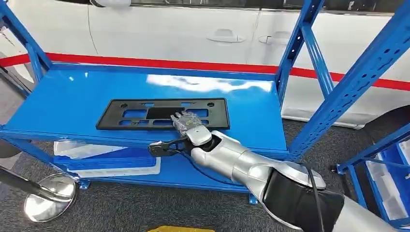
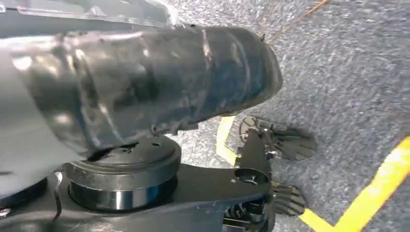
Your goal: Take the parts from the cabinet and place them on the table.
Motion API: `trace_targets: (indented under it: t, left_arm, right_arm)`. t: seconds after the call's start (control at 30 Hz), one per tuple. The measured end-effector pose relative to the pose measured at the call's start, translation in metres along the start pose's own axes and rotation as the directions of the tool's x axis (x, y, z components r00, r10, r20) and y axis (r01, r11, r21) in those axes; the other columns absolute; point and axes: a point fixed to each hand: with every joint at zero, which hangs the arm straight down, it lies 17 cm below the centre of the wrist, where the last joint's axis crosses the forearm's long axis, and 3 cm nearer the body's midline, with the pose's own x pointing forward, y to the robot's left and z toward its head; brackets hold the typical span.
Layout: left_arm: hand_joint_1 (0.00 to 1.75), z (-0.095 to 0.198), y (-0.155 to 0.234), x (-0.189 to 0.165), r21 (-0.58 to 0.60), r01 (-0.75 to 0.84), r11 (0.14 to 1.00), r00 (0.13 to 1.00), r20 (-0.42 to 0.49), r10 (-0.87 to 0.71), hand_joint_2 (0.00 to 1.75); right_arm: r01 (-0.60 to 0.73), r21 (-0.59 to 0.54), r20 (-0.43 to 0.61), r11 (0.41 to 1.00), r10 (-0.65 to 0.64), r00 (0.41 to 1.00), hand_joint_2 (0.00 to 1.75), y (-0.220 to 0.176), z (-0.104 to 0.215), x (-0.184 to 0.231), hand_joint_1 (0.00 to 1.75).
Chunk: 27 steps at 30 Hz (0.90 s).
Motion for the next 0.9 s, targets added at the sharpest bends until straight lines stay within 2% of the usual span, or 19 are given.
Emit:
trace_targets:
  t: [0.4, 0.9]
  left_arm:
    - [0.00, -0.005, 0.007, 0.016, 0.002, 0.019, 1.000, 0.999, 0.032, -0.019, 0.00]
    - [0.00, -0.005, 0.008, 0.011, 0.001, 0.024, 1.000, 1.000, 0.017, -0.024, 0.00]
  right_arm:
    - [0.043, -0.051, 0.022, 0.998, -0.042, 0.999, 1.75, -0.008, 0.000, 0.017, 1.75]
    - [0.091, -0.111, 0.008, 0.990, -0.091, 0.996, 1.75, -0.033, 0.000, 0.003, 1.75]
